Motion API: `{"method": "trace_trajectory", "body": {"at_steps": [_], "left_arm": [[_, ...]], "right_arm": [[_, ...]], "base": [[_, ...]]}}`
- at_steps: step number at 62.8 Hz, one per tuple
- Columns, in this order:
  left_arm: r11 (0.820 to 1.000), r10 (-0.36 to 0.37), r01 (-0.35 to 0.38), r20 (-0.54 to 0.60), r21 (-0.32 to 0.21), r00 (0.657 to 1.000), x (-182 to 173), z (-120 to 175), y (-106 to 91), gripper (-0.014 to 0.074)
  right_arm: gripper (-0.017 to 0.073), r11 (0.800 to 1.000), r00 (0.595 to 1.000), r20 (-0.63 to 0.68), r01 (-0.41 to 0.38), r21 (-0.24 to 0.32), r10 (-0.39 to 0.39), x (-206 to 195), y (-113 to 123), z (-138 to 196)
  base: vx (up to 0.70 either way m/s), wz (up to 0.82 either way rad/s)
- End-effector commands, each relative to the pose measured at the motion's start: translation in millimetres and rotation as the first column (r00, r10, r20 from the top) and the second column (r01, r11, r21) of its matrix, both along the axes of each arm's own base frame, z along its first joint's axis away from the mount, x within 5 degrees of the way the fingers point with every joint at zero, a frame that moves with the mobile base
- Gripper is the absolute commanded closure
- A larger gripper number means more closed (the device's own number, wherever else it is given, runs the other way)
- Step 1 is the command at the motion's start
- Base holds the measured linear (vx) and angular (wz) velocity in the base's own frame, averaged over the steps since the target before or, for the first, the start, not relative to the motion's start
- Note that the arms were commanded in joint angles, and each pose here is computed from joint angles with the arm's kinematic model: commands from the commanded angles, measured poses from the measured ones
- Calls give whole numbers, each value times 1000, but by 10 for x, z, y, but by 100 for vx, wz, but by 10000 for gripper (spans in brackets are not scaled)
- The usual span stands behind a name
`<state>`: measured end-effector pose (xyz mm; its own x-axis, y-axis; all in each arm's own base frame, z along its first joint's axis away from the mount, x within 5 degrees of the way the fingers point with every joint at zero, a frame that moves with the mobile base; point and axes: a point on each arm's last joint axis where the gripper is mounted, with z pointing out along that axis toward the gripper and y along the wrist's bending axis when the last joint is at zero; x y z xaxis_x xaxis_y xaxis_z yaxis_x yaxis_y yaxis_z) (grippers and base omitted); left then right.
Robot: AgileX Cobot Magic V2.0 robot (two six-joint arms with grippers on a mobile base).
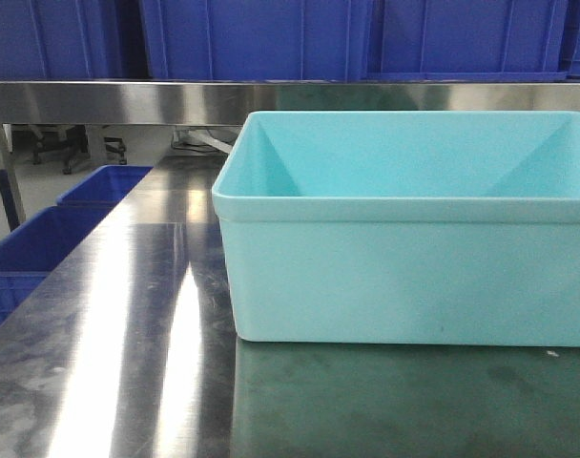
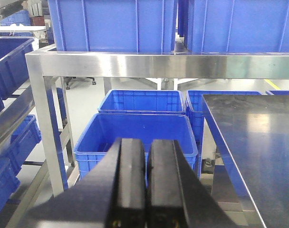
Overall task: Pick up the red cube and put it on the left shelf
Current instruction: 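Move the right gripper over the teal bin toward the red cube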
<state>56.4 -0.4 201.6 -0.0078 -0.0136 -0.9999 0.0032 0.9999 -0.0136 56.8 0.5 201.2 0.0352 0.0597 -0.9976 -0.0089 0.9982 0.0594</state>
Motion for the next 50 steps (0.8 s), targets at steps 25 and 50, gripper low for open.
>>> {"method": "trace_trajectory", "body": {"at_steps": [25, 50], "left_arm": [[1000, 4, -3, 67, -13, 998, -2, -2, 3, 503], [1000, 4, -3, 67, -13, 998, -2, -2, 3, 503]], "right_arm": [[509, 1000, 991, 131, 12, -10, -11, -37, -8, 171], [509, 1000, 989, 149, 14, -10, -12, -40, -10, 187]], "base": [[0, 0], [0, 0]]}}
